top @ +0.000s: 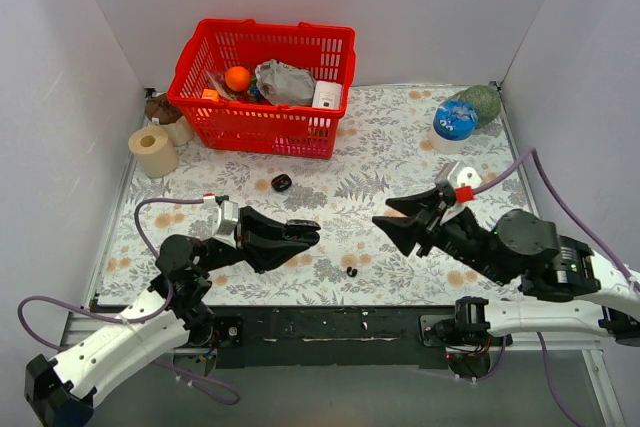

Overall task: Insert the wireless bluetooth earbuds into the charging case
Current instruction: Pick up the earbud from the center of the board.

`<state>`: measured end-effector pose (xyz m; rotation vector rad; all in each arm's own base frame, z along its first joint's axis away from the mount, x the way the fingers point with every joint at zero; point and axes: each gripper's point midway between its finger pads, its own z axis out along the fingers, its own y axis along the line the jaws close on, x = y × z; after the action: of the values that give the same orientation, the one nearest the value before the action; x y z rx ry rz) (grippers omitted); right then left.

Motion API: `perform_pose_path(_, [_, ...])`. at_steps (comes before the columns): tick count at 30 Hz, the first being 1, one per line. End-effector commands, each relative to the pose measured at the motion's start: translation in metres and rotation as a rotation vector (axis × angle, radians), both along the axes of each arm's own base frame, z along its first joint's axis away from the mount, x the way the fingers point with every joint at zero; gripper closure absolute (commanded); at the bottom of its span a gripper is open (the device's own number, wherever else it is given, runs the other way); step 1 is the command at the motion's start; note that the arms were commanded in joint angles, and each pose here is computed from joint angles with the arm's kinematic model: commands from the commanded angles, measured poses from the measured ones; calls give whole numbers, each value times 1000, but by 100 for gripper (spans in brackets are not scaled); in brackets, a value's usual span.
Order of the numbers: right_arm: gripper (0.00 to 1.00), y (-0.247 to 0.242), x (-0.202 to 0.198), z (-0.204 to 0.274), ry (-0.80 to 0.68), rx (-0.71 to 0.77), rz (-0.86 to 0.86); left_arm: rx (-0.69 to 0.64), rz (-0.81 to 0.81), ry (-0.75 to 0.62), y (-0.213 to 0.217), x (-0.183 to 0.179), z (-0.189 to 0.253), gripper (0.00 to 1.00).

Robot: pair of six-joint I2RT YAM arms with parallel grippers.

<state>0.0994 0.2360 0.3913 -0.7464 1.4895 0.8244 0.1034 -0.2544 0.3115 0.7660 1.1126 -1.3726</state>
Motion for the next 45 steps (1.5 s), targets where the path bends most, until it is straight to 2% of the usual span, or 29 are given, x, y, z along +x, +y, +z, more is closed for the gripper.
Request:
perform_pose_path(1, [49,12,9,-96,143,-227,-110,2,44,7,6,3,-4,100])
perform_pose_path(5, [54,28,7,-174,265,-369,-92,5,38,17,8,-1,-4,100])
perform_pose_path(6, [62,29,2,-203,308,-418,-67,3,39,17,9,-2,-3,100])
perform_pose_path(8, [78,36,10,-226,372,-405,-69,5,34,27,10,-3,-3,100])
perform_pose_path(9, [91,39,3,-239,415,-411,-26,2,35,25,11,-5,-2,100])
perform_pose_path(10, [95,34,6,-263,452,-453,-41,2,35,25,12,-5,-2,100])
perform_pose_path(12, [97,38,1,-275,475,-458,-11,6,35,30,13,-7,-3,100])
perform_pose_path(14, [96,39,-3,-291,493,-483,2,4,40,27,15,-8,-4,100])
perform_pose_path(18, [79,45,-9,-302,495,-500,62,4,43,29,16,-8,-7,100])
perform_pose_path(24, [64,58,-9,-308,471,-529,122,3,39,40,16,-9,-13,100])
perform_pose_path(29, [60,59,-1,-325,503,-583,136,2,40,43,17,-10,-14,100])
perform_pose_path(45, [58,49,19,-341,531,-607,97,7,42,58,16,-8,-20,100])
